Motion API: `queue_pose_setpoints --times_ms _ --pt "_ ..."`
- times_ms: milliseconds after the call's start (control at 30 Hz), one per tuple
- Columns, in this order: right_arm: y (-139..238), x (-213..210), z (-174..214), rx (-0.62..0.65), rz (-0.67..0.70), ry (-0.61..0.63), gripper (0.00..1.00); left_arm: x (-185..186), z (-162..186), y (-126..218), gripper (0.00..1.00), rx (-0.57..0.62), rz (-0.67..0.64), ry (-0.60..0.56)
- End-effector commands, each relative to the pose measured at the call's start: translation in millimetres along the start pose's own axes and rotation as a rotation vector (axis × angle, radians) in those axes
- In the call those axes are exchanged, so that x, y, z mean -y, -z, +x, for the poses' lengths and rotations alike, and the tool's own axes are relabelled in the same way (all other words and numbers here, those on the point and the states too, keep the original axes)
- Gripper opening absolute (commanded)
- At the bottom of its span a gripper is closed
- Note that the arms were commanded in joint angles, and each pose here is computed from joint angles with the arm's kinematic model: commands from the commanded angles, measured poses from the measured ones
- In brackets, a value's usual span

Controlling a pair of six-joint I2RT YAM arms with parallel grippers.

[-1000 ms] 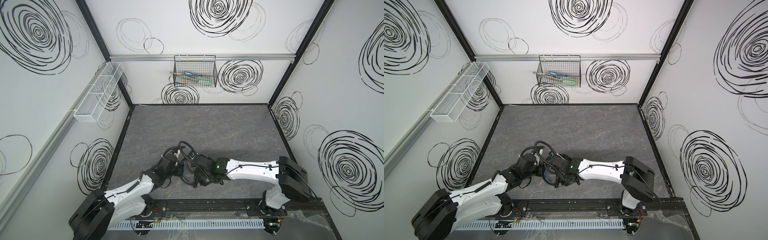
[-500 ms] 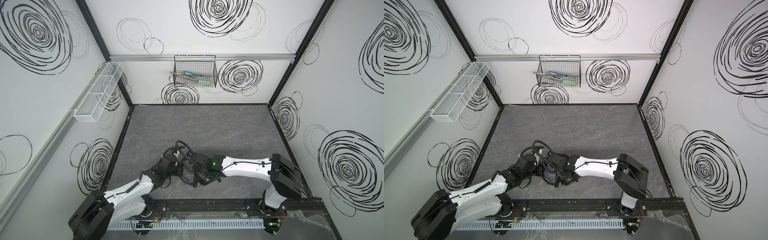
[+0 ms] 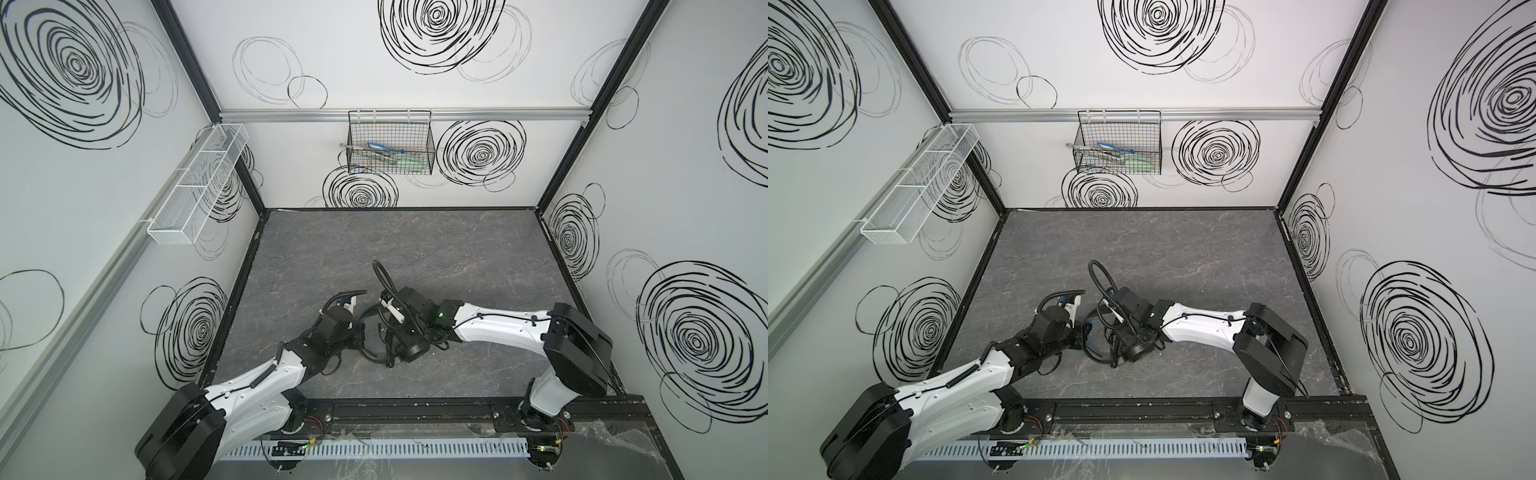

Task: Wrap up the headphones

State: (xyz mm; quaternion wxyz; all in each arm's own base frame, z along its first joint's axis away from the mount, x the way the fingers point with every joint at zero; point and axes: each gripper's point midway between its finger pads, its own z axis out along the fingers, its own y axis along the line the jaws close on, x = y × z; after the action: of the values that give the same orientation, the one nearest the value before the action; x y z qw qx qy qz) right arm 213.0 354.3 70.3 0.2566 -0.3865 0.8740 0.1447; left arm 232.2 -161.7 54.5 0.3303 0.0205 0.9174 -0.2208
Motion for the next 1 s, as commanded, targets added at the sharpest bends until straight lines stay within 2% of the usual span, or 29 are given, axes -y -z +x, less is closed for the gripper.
queue_pose_setpoints --times_ms 0,167,233,333,467,767,967 --pt "-15 14 -5 -0.01 0.047 -0.029 0.49 16 -23 5 0.0 0.071 0.057 -0.004" --pt "-20 13 -16 0.012 0.101 -0.01 0.54 14 -23 4 0.0 0.068 0.057 0.002" --pt "-18 12 -19 0.022 0.128 0.002 0.59 14 -23 3 0.0 0.069 0.061 0.006" --pt "-17 13 -21 0.042 0.17 0.016 0.7 14 -25 3 0.0 0.07 0.065 0.013" --pt "-14 19 -19 0.037 0.25 0.042 0.78 13 -26 4 0.0 0.072 0.063 0.016" --pt "27 34 -29 0.081 0.375 0.081 0.83 6 -27 3 0.0 0.076 0.043 0.035" --pt "45 38 -32 0.104 0.389 0.087 0.89 1 -27 2 0.0 0.072 0.032 0.046"
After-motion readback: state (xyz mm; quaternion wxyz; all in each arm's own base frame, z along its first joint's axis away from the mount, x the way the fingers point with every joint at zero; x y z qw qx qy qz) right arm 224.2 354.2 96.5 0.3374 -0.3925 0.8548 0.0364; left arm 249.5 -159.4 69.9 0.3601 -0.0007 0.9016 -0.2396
